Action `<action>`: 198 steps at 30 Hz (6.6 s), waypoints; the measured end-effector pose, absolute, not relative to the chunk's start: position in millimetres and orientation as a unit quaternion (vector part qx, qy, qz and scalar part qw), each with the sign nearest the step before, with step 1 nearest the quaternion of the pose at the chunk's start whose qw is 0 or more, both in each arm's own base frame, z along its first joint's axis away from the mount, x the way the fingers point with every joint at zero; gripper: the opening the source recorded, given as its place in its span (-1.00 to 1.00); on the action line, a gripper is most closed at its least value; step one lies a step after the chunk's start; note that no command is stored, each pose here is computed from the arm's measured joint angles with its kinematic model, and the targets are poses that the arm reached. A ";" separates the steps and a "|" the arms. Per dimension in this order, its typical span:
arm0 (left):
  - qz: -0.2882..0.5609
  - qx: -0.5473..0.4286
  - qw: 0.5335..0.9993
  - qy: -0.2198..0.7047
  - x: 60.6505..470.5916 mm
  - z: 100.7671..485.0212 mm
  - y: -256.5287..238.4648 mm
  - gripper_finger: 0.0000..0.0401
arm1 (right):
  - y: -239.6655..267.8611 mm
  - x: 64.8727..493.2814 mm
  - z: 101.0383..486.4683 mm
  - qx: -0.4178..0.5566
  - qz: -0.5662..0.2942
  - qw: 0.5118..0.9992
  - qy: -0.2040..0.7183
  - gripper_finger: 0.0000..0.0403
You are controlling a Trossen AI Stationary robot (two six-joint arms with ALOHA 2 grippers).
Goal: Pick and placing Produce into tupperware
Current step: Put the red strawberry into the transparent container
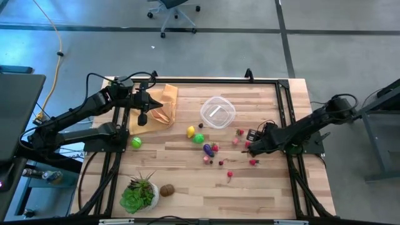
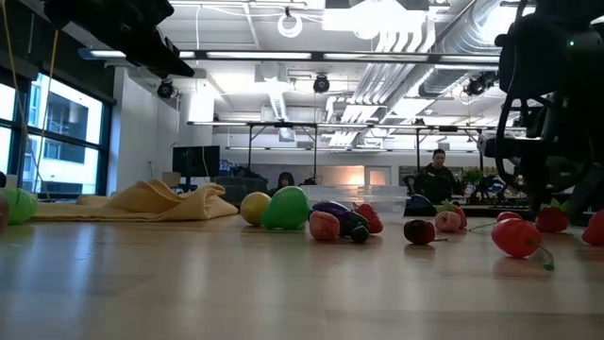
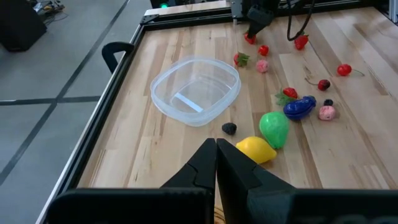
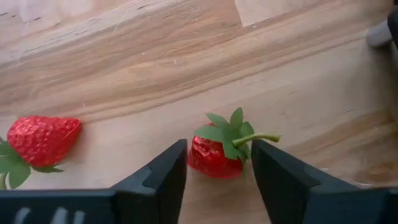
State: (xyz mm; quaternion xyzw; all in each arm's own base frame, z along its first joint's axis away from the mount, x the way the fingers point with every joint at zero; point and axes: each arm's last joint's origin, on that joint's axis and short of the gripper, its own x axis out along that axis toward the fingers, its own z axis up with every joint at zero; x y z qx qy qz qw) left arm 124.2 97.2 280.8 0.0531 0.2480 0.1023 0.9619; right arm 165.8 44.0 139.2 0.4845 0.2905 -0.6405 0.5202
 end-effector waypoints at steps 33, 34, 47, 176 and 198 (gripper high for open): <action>0.102 0.053 0.962 0.248 124.2 280.9 97.1 -0.99 | 44.8 170.2 124.8 0.464 -0.666 0.511 0.281 0.08; 0.102 0.053 0.962 0.248 124.2 280.9 97.2 -0.99 | 44.7 170.5 124.8 0.464 -0.665 0.514 0.279 0.03; 0.102 0.053 0.962 0.248 124.3 280.8 97.1 -0.99 | 44.9 172.6 124.7 0.470 -0.660 0.521 0.269 -0.36; 0.102 0.053 0.962 0.248 124.3 280.8 97.2 -0.99 | -6.2 257.3 258.6 0.194 -0.370 0.708 0.570 -0.11; 0.102 0.053 0.962 0.248 124.2 280.8 97.2 -0.99 | -21.8 217.5 203.0 0.275 -0.298 0.754 0.517 -0.11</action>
